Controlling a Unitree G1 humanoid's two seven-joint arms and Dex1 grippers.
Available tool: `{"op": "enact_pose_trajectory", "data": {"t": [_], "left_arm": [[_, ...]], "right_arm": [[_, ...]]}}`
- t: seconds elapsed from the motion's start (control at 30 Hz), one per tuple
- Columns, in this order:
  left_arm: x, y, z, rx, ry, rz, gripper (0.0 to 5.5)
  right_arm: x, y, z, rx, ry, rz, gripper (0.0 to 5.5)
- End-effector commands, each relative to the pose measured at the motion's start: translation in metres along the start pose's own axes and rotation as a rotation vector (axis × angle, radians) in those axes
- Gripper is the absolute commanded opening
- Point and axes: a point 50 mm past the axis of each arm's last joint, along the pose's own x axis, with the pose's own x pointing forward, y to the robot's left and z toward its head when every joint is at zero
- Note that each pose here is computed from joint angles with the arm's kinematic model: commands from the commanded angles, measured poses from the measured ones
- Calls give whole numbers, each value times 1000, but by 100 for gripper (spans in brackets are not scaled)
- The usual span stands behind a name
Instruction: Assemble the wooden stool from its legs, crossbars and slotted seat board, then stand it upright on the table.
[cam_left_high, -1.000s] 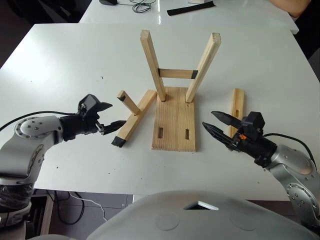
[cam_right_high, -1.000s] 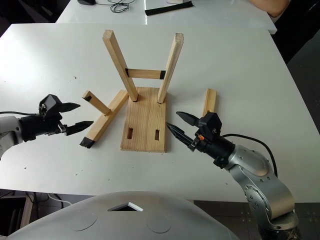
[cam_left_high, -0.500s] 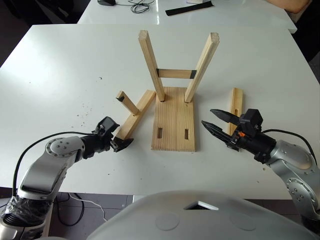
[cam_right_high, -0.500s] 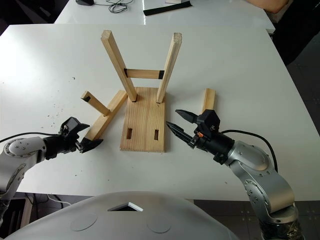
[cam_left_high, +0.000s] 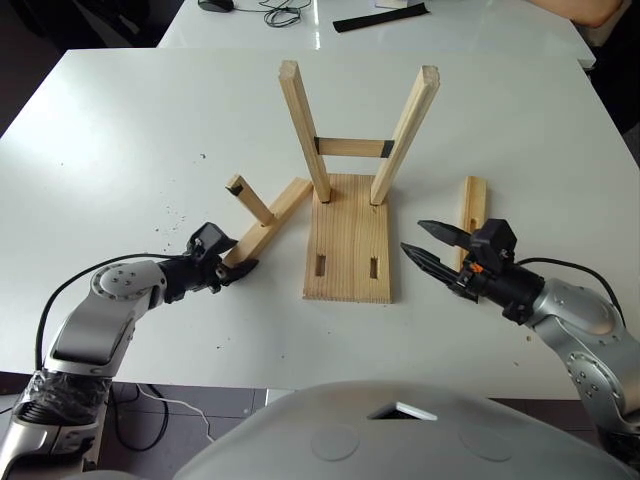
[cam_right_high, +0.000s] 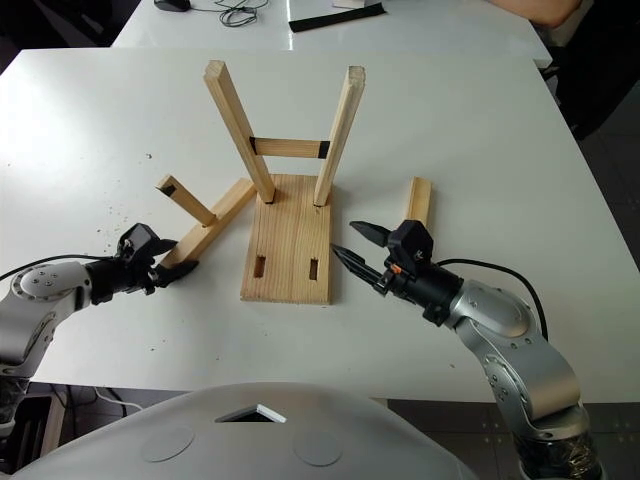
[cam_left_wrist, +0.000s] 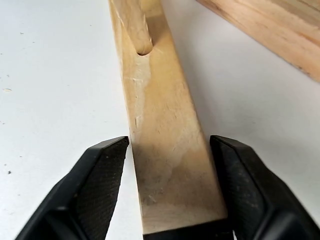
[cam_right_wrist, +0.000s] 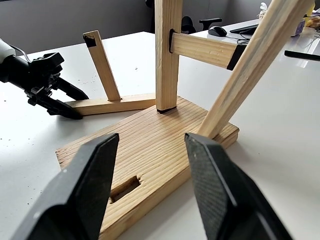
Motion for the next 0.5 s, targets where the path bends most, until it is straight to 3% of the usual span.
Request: {"op": "enact_pose_trajectory", "data": {"t": [0.03,0.27,0.33,0.5], "left_arm": [[0,27,6,-62,-12,114,224],[-3,57,33,-142,-156,169,200],[-8,68,58,-187,-299,188,200],[-59,103,163,-318,-938,237,200]], "right_arm": [[2,-4,1,-26,7,-2,242],[4,-10,2,-43,5,-9,242],[5,-11,3,-49,2,-8,242],[7,-21,11,-85,-20,-20,242]]}}
